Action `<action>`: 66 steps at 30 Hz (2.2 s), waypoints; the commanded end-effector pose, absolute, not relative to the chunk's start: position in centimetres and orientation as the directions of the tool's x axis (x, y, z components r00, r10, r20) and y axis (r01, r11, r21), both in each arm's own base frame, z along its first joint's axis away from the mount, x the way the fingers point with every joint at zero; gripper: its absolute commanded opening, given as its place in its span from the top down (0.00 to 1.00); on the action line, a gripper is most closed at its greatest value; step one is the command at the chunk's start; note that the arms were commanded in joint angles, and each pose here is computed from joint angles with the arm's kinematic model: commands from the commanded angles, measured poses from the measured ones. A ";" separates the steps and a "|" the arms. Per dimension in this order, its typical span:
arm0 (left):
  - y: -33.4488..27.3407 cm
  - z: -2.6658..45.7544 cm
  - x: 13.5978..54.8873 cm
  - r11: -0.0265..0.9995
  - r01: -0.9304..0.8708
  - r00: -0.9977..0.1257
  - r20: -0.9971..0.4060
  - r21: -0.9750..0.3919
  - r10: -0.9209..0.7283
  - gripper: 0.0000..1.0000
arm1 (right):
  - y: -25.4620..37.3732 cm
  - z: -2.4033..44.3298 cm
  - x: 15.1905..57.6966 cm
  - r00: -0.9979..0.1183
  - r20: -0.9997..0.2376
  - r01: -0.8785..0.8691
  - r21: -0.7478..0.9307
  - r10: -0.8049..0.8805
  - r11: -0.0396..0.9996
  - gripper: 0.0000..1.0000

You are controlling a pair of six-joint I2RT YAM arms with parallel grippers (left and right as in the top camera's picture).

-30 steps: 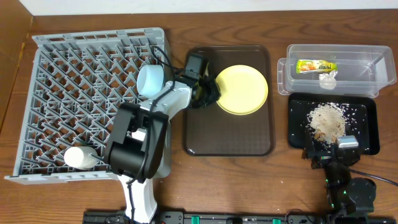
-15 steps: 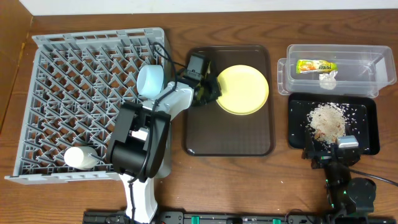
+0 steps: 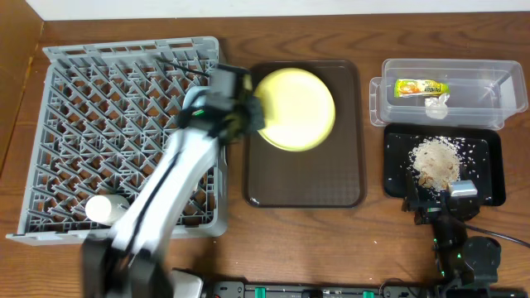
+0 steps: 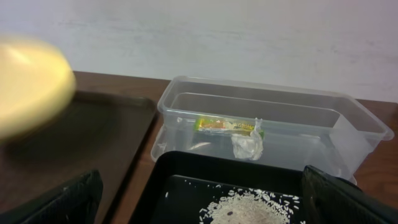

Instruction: Sort waste into correct bins and load items into the dishwasher

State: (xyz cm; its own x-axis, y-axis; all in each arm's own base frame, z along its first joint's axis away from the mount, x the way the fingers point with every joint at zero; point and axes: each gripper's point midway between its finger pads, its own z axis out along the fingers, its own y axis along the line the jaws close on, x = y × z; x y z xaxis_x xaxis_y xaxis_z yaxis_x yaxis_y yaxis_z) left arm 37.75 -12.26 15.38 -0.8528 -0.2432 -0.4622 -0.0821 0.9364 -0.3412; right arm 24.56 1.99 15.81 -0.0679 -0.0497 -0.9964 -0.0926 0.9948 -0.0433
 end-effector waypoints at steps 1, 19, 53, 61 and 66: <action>-6.8 20.3 37.1 0.952 -0.141 -0.760 -0.586 -0.272 -0.280 0.92 | 1.8 15.7 24.6 -0.066 -0.996 -0.088 -0.055 -0.061 0.995 0.01; 14.4 27.4 34.8 0.707 -0.524 -0.671 -0.741 0.476 0.001 0.93 | 1.8 15.7 24.6 -0.066 -0.996 -0.088 -0.055 -0.061 0.995 0.01; 5.7 23.8 38.4 0.733 -0.312 -0.748 -0.632 0.604 0.203 0.53 | 1.8 15.7 24.6 -0.066 -0.996 -0.088 -0.055 -0.061 0.995 0.01; -5.9 24.6 34.7 0.984 -0.013 -0.675 -0.727 0.176 0.121 0.41 | 1.8 15.7 24.6 -0.066 -0.996 -0.088 -0.055 -0.061 0.995 0.01; -12.3 26.1 30.7 0.970 0.243 -0.659 -0.736 -0.013 0.155 0.17 | 1.8 15.7 24.6 -0.066 -0.996 -0.088 -0.055 -0.061 0.995 0.01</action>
